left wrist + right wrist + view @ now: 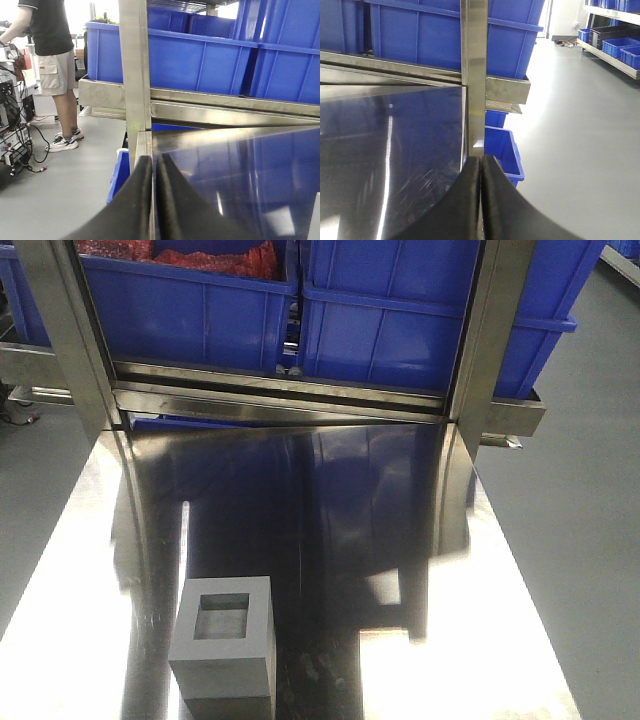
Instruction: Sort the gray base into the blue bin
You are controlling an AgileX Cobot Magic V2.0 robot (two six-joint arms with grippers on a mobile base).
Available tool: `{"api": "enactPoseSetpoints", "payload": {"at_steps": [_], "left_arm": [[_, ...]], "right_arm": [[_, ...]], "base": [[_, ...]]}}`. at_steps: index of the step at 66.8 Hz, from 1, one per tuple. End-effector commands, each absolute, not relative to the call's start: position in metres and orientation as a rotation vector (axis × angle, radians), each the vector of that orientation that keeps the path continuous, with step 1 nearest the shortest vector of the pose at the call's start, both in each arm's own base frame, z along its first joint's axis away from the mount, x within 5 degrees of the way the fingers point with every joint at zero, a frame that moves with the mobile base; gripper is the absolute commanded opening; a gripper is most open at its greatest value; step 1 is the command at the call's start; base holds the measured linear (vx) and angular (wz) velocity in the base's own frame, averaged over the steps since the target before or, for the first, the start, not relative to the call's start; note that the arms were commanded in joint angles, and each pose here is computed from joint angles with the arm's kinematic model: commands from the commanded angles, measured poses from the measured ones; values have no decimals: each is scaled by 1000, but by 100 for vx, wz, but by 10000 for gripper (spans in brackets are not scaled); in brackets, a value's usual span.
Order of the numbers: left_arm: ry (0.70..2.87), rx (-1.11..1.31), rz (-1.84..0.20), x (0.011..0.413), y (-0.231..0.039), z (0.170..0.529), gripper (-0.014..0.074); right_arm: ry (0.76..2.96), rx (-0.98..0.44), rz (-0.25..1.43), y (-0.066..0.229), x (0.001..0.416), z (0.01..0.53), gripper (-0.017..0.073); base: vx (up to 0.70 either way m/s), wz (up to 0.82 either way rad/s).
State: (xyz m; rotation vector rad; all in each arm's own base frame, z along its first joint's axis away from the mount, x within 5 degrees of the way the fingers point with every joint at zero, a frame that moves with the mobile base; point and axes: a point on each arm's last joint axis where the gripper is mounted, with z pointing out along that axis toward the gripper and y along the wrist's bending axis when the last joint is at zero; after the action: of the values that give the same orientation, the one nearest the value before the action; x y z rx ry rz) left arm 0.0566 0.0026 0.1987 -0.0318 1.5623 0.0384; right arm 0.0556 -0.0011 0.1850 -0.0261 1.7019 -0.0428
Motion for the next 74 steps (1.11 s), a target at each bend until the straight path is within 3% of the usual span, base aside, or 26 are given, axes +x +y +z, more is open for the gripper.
{"api": "enactPoseSetpoints", "payload": {"at_steps": [1, 74], "left_arm": [[1462, -33, 25, 54, 2, 210, -8], [1403, -32, 26, 53, 2, 219, -8]], "right_arm": [[1620, -42, -59, -1, 56, 191, -5], [1619, -42, -59, -1, 56, 191, -5]], "base": [[0, 0], [0, 0]]}}
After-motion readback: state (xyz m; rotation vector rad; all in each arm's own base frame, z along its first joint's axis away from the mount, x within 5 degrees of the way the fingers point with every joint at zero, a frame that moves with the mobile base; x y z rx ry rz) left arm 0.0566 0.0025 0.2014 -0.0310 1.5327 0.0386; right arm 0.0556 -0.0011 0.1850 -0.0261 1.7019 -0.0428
